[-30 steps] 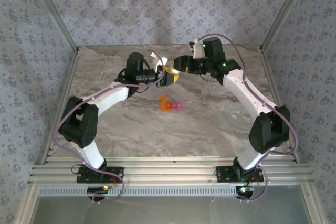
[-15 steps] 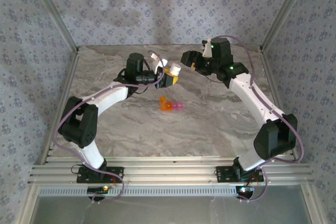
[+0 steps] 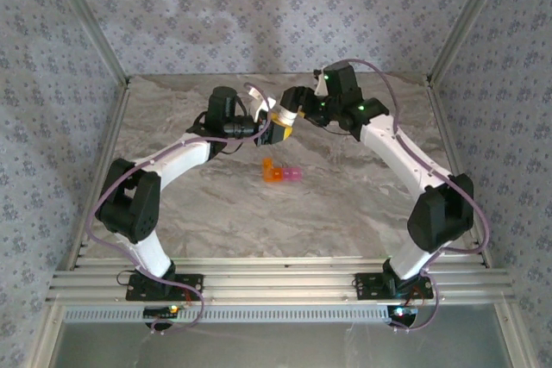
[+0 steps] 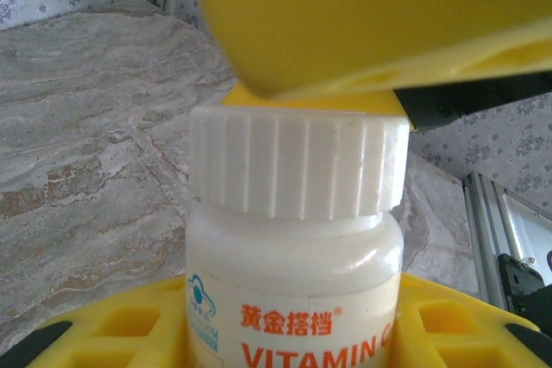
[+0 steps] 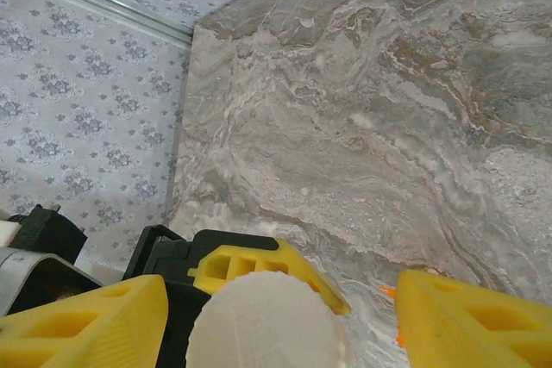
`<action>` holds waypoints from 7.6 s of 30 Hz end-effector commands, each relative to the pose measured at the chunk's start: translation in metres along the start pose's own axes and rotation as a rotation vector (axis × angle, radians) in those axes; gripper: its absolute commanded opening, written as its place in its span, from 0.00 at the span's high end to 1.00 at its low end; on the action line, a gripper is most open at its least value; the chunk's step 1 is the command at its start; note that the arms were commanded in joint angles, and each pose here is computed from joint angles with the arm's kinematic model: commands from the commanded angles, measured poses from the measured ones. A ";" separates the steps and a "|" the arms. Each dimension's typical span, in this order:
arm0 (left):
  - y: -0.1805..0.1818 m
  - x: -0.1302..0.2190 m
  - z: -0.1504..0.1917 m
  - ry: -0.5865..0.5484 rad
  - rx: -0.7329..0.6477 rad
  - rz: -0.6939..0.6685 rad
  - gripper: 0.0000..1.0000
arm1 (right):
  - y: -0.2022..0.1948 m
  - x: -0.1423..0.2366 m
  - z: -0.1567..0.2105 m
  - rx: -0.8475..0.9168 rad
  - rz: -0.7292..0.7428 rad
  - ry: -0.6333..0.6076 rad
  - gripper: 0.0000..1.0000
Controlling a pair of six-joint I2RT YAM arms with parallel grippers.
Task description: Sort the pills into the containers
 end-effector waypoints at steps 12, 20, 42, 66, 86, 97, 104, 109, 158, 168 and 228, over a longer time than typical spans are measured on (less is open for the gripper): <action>-0.008 0.002 -0.024 -0.047 -0.049 0.040 1.00 | 0.000 0.000 0.005 0.096 -0.037 0.011 0.64; -0.011 0.005 -0.030 -0.068 -0.020 0.080 1.00 | -0.008 0.003 0.007 0.319 -0.218 -0.034 0.58; -0.007 0.005 -0.025 -0.052 -0.021 0.065 1.00 | -0.019 0.048 0.003 0.132 -0.185 -0.144 0.27; -0.006 0.004 -0.024 -0.042 -0.019 0.061 1.00 | 0.013 0.009 -0.007 0.049 -0.041 -0.034 0.27; -0.009 0.006 -0.024 -0.044 -0.022 0.061 1.00 | 0.013 -0.002 -0.003 0.079 -0.054 -0.023 0.56; -0.014 0.009 -0.031 -0.071 -0.023 0.081 1.00 | -0.001 0.007 0.012 0.277 -0.168 -0.068 0.54; -0.013 0.008 -0.031 -0.069 -0.026 0.084 1.00 | -0.011 0.018 0.006 0.206 -0.152 -0.091 0.30; -0.012 0.008 -0.031 -0.065 -0.027 0.080 1.00 | -0.008 0.033 0.002 0.193 -0.186 -0.122 0.26; -0.012 0.008 -0.034 -0.077 -0.001 0.117 1.00 | -0.011 0.045 -0.031 0.236 -0.289 -0.218 0.71; -0.014 0.009 -0.037 -0.094 0.035 0.159 1.00 | -0.011 0.044 -0.027 0.264 -0.332 -0.157 0.72; -0.009 0.010 -0.029 -0.081 -0.105 -0.026 1.00 | 0.011 -0.009 -0.015 -0.029 -0.019 -0.041 0.36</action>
Point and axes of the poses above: each hand's point on the last joint's axis, 136 mm out from that joint toward the fingers, its own x axis back along the fingers, its own y axis along the line the jaws close on, z = x × y, the point moved 8 cm from there along x, back along the fingers, and after that the axes turned 13 degrees about x, right-handed, at the moved point
